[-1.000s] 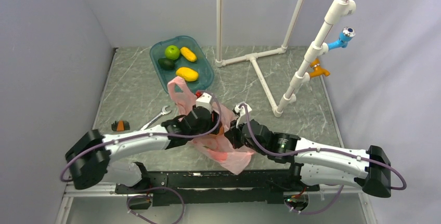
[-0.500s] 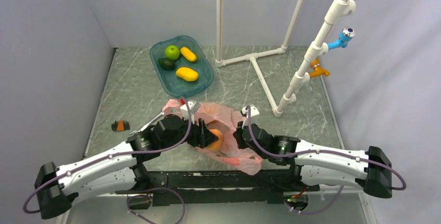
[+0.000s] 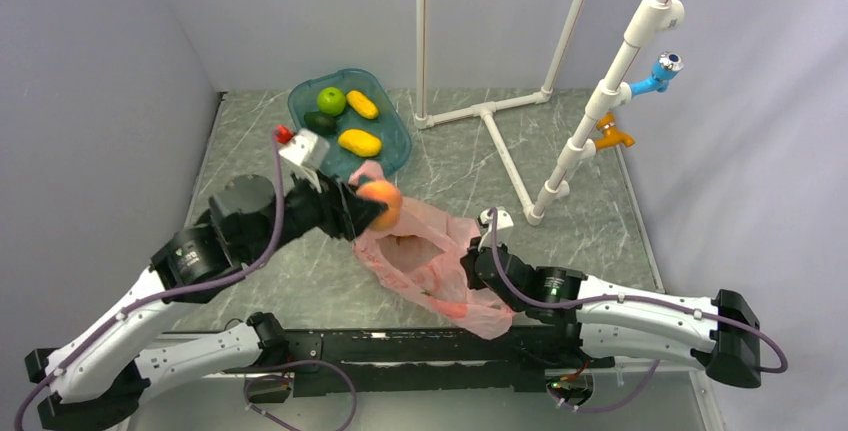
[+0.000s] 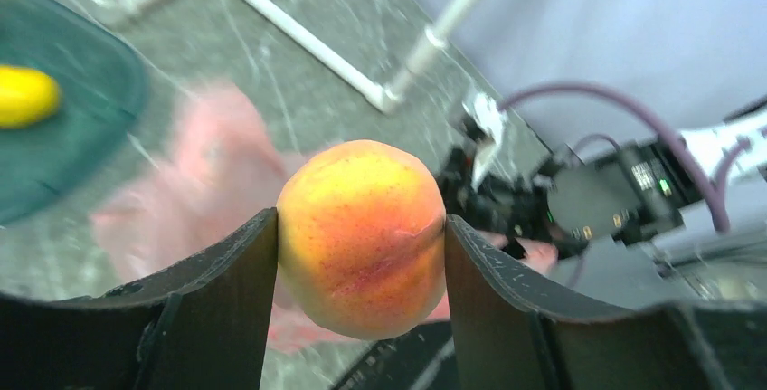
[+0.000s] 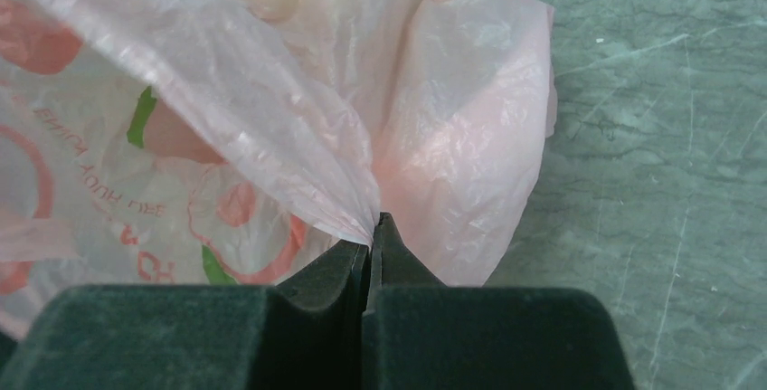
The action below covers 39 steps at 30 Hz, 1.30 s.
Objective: Take the fake fruits out of the plastic bag
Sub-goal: Take out the fake fruit from the plastic bag, then place the fake fruit in the bin.
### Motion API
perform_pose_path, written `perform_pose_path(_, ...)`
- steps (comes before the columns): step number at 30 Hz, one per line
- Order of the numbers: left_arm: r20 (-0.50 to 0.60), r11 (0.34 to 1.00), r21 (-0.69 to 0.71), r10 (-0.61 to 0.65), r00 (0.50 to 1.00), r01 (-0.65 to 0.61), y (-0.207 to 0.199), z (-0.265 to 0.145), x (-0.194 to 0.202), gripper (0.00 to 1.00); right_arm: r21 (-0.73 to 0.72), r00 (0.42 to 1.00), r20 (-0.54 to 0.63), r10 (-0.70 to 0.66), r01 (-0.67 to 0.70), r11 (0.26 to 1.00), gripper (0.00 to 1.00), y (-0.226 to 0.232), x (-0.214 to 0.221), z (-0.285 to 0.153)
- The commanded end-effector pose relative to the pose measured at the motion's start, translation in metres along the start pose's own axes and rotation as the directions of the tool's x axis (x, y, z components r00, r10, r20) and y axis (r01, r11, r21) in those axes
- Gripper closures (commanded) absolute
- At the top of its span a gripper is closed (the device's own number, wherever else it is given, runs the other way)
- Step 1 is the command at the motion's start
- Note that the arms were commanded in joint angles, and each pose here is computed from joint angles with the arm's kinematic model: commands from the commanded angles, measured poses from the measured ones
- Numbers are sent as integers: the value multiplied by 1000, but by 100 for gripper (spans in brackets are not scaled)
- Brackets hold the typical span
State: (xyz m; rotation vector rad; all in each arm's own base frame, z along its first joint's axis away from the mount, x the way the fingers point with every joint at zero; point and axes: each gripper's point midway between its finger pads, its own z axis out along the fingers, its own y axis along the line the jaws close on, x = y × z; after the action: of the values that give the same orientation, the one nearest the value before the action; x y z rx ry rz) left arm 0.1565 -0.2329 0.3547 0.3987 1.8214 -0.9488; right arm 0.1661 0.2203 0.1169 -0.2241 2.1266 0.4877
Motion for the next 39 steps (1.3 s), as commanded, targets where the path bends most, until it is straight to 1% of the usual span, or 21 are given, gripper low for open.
perform_pose_path(1, 16, 982, -149, 123, 992, -120, 27, -6, -44, 72, 17, 999, 10, 35, -35, 999, 100, -7, 1, -4)
perform_pose_path(4, 63, 988, -90, 132, 989, -126, 20, -6, -66, 72, 31, 999, 18, 47, -48, 998, 100, -13, 1, -8)
perform_pose_path(6, 97, 988, -87, 137, 986, -128, 21, -6, -77, 72, 59, 997, 32, 65, -66, 996, 100, -20, -2, -11)
perform_pose_path(7, 101, 986, -103, 142, 985, -131, 26, -6, -81, 72, 94, 997, 32, 68, -71, 993, 100, -28, -1, -14)
perform_pose_path(9, 92, 978, -166, 146, 985, -129, 42, -3, -86, 72, 144, 992, 54, 113, -119, 982, 100, -41, -4, -21)
perform_pose_path(10, 83, 971, -204, 140, 987, -121, 52, 0, -87, 71, 147, 988, 70, 139, -148, 978, 100, -43, -8, -25)
perform_pose_path(13, 90, 948, -303, 131, 987, -98, 85, 5, -92, 70, 133, 969, 121, 214, -229, 964, 100, -48, -21, -38)
perform_pose_path(16, 83, 914, -403, 93, 992, -52, 129, 16, -90, 70, 112, 952, 171, 252, -273, 955, 100, -53, -35, -50)
perform_pose_path(21, 30, 850, -526, 5, 1000, 12, 211, 47, -66, 70, 86, 950, 215, 229, -252, 964, 100, -54, -49, -57)
perform_pose_path(25, -16, 820, -564, -130, 991, 99, 267, 79, -40, 70, 70, 960, 208, 185, -204, 977, 100, -44, -51, -51)
perform_pose_path(27, -31, 809, -578, -156, 987, 109, 289, 96, -31, 69, 81, 966, 198, 164, -183, 980, 100, -42, -49, -47)
perform_pose_path(32, -122, 781, -619, -202, 972, 85, 336, 135, -7, 67, 87, 974, 188, 123, -141, 986, 100, -36, -48, -39)
perform_pose_path(35, -147, 805, -589, -197, 969, 74, 350, 155, -5, 65, 82, 975, 189, 117, -134, 987, 100, -35, -49, -38)
perform_pose_path(37, -170, 795, -602, -210, 963, 67, 360, 159, 1, 63, 75, 976, 190, 109, -125, 989, 100, -34, -49, -39)
perform_pose_path(39, -197, 766, -639, -254, 947, 73, 370, 155, 15, 58, 74, 976, 193, 101, -117, 990, 100, -34, -51, -41)
